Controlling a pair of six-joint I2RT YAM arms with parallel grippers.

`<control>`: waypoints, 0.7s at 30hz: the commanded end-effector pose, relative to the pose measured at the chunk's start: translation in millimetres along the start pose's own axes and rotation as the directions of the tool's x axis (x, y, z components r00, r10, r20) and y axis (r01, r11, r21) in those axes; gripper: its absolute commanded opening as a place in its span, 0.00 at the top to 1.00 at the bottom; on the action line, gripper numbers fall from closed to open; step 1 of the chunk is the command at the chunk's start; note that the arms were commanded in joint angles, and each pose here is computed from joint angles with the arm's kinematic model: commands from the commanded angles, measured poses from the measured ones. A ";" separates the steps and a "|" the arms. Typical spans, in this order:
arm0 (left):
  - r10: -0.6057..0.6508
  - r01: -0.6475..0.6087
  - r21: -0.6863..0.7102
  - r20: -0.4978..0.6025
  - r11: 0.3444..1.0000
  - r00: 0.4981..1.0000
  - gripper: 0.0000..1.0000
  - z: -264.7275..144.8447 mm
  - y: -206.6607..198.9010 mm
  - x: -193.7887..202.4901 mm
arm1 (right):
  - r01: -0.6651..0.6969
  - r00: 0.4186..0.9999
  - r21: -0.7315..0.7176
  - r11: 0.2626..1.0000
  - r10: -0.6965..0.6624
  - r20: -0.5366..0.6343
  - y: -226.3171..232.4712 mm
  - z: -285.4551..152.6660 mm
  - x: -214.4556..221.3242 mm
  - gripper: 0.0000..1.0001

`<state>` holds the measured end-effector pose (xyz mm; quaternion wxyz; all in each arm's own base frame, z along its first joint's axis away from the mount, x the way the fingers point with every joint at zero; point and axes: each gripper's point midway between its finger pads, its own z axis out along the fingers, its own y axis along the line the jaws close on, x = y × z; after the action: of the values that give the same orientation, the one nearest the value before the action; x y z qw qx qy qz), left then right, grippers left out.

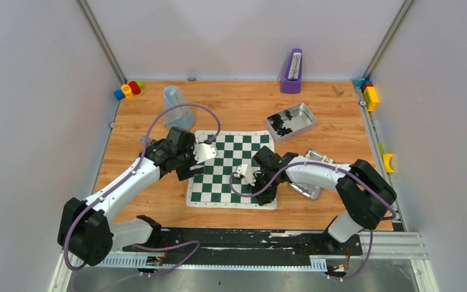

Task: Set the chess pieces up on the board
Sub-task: Adjust the chessboard at the center of the board.

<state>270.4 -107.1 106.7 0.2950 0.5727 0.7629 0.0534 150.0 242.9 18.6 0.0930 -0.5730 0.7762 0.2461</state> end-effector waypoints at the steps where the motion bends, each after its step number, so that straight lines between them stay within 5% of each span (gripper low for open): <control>1: 0.005 -0.005 -0.027 -0.011 1.000 1.000 0.00 -2.7 6.9 4.1 | 0.007 1.000 0.039 0.999 -0.006 -0.019 -0.1 -22.6 10.8 0.88; 8: -0.051 0.051 -0.041 -0.010 0.998 0.999 0.00 4.0 10.4 4.2 | -0.083 0.981 0.162 0.983 0.052 0.187 -47.9 -79.3 -30.1 0.83; 12: -0.100 0.101 -0.096 0.021 0.990 0.995 0.00 3.6 23.2 -3.7 | -0.172 0.954 0.165 0.971 0.123 0.272 -59.7 -101.4 -36.5 0.70; 17: -0.174 0.182 -0.125 0.074 0.975 0.982 0.00 -4.2 35.0 -16.5 | -0.278 0.928 0.253 0.927 0.191 0.319 -75.4 -127.5 -18.4 0.52; 21: -0.234 0.242 -0.085 0.094 0.966 0.968 0.00 -9.9 31.5 -23.8 | -0.393 0.898 0.314 0.864 0.287 0.335 -92.4 -147.2 11.7 0.48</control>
<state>286.8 -102.3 113.3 0.3221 0.5035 0.7994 0.0599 246.1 173.1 109.4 0.2512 -0.4101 0.8500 0.2150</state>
